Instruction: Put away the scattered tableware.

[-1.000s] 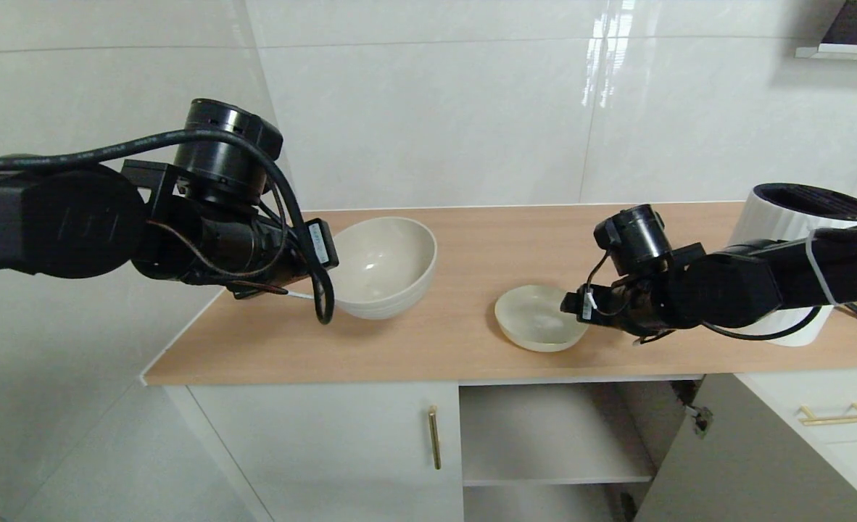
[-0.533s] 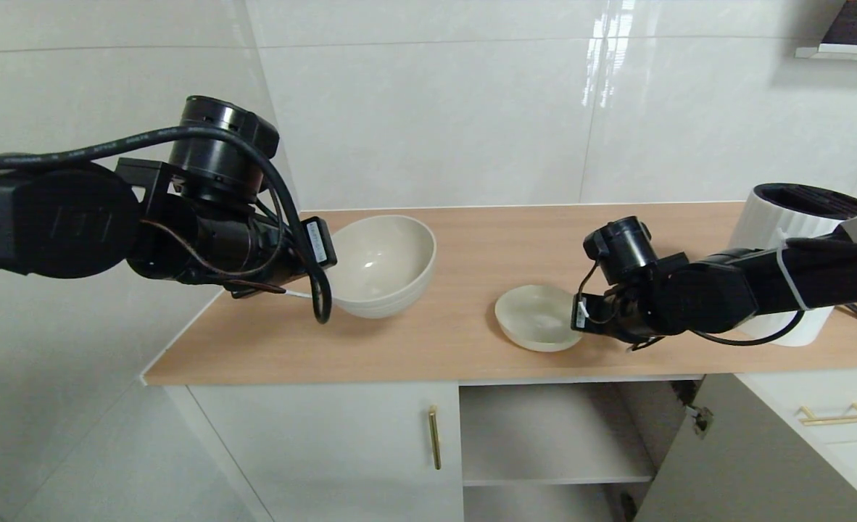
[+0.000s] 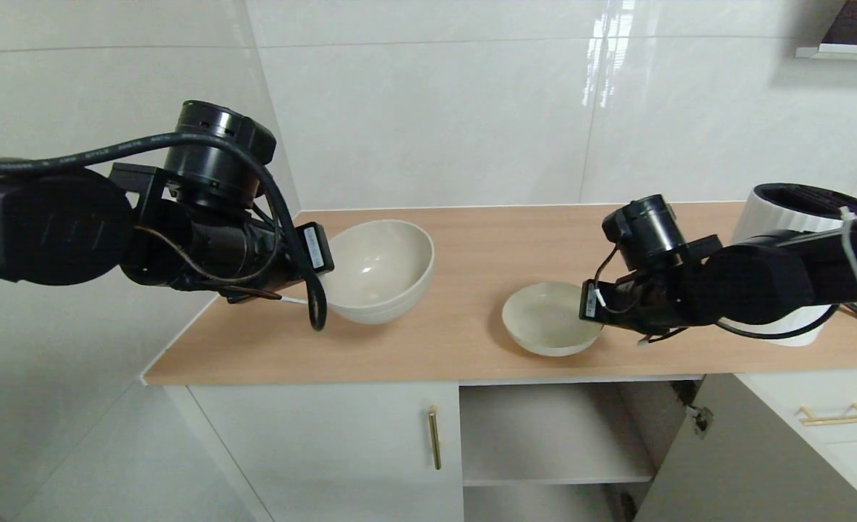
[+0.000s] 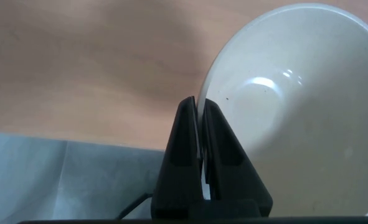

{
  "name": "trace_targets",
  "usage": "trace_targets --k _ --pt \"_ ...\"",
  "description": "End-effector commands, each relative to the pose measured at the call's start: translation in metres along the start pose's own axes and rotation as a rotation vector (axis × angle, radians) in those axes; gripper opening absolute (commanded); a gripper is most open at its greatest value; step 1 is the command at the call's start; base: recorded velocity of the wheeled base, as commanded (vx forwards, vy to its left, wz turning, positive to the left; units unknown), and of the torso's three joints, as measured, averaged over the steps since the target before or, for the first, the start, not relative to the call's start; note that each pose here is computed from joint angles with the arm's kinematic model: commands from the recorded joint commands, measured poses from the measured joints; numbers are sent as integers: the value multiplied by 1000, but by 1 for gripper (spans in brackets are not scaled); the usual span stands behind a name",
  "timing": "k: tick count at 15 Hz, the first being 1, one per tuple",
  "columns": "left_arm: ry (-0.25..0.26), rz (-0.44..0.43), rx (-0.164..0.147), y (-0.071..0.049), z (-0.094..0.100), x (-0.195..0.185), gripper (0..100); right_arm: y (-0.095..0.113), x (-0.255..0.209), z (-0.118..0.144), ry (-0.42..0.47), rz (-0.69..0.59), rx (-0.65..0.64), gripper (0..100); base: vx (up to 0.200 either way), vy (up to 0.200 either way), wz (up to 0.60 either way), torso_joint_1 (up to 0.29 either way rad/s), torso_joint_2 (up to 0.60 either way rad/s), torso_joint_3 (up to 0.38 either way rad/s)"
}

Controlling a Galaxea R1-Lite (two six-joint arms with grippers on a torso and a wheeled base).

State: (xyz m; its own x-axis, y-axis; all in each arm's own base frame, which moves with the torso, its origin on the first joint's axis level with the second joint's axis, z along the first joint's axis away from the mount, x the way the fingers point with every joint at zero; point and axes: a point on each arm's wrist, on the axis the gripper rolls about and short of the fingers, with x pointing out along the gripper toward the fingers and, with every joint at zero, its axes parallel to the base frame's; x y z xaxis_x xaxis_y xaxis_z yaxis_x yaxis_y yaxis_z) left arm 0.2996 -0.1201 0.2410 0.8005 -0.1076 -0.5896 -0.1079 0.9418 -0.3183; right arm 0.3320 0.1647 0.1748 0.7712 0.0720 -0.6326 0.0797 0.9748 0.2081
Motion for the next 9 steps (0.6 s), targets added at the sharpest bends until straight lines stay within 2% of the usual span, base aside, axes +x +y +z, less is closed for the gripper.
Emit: trace_targets --k 1,4,6,9 --pt "12 5 4 6 -7 -10 0 -14 -70 13 -22 143 20 0 0 0 0 0 0 0" --pt "24 -4 15 15 -19 -29 0 -32 -101 -4 73 170 1 0 0 0 0 0 0 0" --pt "50 -5 31 21 -33 -40 0 -38 -104 -17 107 159 -13 0 0 0 0 0 0 0" --pt "55 -10 36 22 -37 -44 0 -45 -108 -27 127 147 -15 0 0 0 0 0 0 0"
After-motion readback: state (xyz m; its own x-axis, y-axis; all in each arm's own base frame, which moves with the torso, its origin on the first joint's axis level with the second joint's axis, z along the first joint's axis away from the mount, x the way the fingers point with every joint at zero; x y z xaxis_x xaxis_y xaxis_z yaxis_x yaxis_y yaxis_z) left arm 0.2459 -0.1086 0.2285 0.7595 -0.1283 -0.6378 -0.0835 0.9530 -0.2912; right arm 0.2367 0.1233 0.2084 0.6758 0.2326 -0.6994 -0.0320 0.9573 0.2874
